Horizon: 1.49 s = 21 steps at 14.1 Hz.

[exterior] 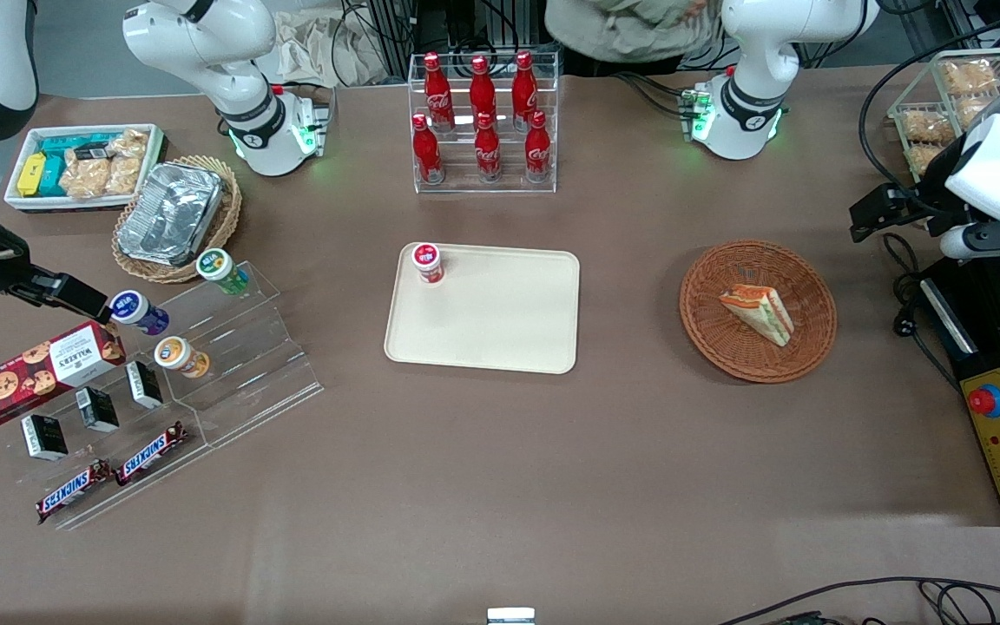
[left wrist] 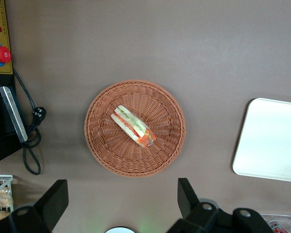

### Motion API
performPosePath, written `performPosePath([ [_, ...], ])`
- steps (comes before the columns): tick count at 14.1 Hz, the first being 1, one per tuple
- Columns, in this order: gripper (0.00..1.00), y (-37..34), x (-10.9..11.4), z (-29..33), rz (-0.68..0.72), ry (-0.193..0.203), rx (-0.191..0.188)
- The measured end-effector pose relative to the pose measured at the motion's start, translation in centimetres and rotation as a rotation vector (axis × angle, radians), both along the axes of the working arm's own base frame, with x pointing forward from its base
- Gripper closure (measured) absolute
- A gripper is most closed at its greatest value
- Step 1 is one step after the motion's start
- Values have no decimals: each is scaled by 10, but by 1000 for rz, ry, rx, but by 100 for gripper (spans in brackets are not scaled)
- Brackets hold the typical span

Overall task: Place sandwich from basket to tray
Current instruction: 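Lower the open left gripper over the wrapped sandwich in the wicker basket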

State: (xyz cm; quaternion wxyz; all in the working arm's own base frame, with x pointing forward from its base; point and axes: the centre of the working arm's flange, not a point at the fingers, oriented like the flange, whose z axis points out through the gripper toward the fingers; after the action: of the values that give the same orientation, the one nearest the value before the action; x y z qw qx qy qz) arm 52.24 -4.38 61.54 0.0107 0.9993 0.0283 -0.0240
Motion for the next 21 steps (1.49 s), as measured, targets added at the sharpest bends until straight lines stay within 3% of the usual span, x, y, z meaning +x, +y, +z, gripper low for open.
performPosePath([
  [5, 0, 0, 0, 0, -1, 0, 3],
  [8, 0, 2, -8, -7, 2, 55, 14],
  [10, 0, 3, -19, -15, 19, 68, 16],
  [14, 0, 4, -38, -60, 239, -33, 16],
  [21, 0, 4, -51, -174, 475, -48, 21],
])
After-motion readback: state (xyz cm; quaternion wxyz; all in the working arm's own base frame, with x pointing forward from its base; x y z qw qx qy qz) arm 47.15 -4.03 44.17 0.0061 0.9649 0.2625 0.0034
